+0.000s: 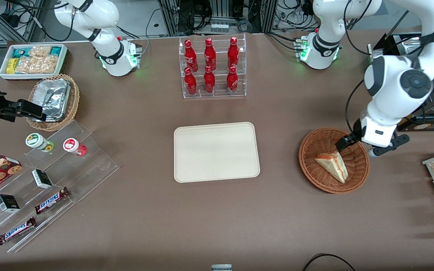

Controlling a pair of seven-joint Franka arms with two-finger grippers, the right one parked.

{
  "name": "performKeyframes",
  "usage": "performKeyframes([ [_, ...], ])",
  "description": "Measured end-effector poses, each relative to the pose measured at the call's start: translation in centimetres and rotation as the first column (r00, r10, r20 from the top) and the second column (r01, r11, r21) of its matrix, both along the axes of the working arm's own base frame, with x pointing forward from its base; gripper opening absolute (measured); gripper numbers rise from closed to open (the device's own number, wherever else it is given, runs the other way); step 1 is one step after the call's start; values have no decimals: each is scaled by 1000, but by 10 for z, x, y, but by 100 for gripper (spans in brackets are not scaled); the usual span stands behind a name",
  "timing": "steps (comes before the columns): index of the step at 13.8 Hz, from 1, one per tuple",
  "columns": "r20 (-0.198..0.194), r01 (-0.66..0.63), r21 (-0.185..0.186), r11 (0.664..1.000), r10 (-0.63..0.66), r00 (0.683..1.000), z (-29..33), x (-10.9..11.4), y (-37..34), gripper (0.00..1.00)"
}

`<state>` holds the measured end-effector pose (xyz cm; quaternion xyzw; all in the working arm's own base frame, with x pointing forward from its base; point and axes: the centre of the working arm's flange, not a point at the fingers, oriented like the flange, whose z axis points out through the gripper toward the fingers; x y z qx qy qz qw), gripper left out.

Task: Place sandwich from basket to tray
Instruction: 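Move the left gripper down over the wrapped sandwich in the wicker basket, then close the left gripper on the wrapped sandwich wedge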

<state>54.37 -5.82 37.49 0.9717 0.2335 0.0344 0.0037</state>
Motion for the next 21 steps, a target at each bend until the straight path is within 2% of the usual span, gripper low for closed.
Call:
performKeyframes([
  [4,-37,-77,-4,997,77,996,-40,1,1,100],
  [7,-33,-146,-13,989,145,989,-73,8,1,100],
  [10,-39,-161,-16,987,161,986,-97,10,0,100],
  [17,-32,-167,-21,986,166,986,-110,14,0,97],
  [18,-32,-167,-22,986,166,986,-110,15,0,92],
  [19,-32,-167,-22,986,167,985,-111,16,0,92],
  [21,-29,-168,-23,985,167,985,-110,18,-1,75],
])
